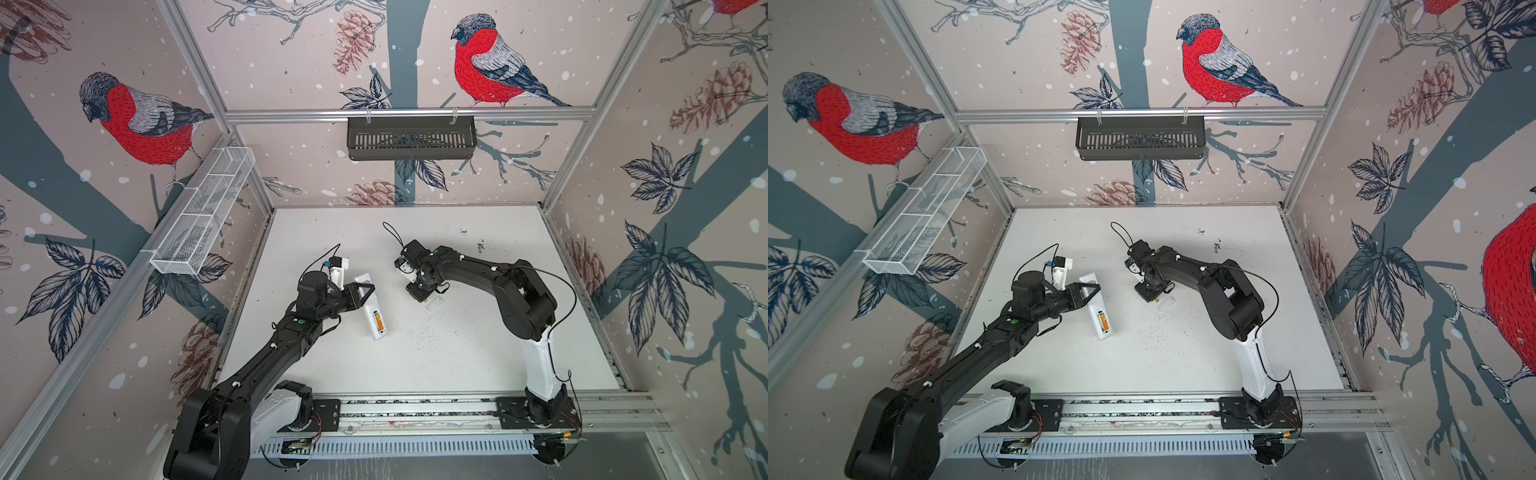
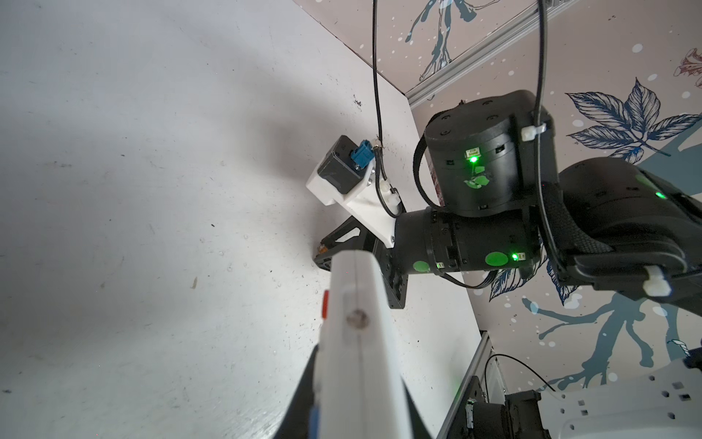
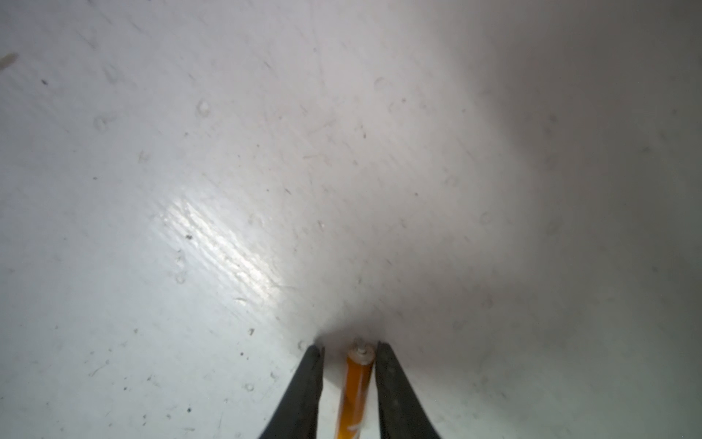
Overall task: Load the batteries into the remote control
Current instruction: 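Grasp the third orange battery upright with the right gripper and lift it, then carry the battery with the right gripper toward the remote held by the left gripper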
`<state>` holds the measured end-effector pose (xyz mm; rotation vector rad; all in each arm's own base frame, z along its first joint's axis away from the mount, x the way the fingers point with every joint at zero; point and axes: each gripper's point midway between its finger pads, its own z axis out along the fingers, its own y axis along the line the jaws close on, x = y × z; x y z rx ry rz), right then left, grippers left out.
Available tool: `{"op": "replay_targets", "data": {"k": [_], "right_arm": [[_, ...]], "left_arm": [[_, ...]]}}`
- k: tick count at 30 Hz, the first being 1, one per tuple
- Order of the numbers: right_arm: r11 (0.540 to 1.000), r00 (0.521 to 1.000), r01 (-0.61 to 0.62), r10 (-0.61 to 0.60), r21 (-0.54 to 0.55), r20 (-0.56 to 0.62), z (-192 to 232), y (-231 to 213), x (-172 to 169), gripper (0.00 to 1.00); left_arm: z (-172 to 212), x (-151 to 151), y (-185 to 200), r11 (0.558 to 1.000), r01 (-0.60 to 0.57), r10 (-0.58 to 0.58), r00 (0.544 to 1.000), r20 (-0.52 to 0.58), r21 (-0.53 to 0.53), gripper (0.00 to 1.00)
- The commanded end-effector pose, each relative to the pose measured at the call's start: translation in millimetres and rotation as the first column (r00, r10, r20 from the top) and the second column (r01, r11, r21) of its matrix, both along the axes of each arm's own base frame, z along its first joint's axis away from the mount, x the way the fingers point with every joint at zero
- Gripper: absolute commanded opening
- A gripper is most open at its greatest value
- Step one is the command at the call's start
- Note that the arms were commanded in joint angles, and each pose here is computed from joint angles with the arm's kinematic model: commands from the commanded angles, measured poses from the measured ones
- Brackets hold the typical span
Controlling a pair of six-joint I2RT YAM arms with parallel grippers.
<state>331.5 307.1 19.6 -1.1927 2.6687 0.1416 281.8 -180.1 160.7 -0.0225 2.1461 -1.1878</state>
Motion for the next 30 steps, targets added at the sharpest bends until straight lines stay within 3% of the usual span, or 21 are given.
{"op": "replay_targets", "data": {"k": [1, 11, 19, 22, 30], "right_arm": [[0.999, 1.000, 0.017, -0.017, -0.033, -0.022, -2, -4, -3, 0.26], [0.997, 0.999, 0.037, -0.038, -0.069, -0.010, 2, -8, -5, 0.18], [0.988, 0.992, -0.024, 0.005, 0.151, 0.122, 49, 28, -2, 0.12], [0.961, 0.985, -0.076, 0.030, 0.266, 0.171, 71, 46, -13, 0.12], [0.823, 0.933, -0.251, 0.064, 0.511, 0.355, 133, 86, -65, 0.12]], "left_arm": [[11, 3, -1, 1.000, 0.007, -0.006, 0.998, 0.062, -0.012, 0.00], [12, 2, -1, 1.000, 0.004, -0.003, 0.998, 0.065, -0.015, 0.00], [15, 7, -2, 1.000, 0.008, -0.006, 0.998, 0.061, -0.025, 0.00], [17, 8, -6, 0.998, 0.026, -0.024, 0.998, 0.051, -0.052, 0.00], [21, 11, -12, 0.992, 0.061, -0.059, 0.998, 0.022, -0.110, 0.00]]}}
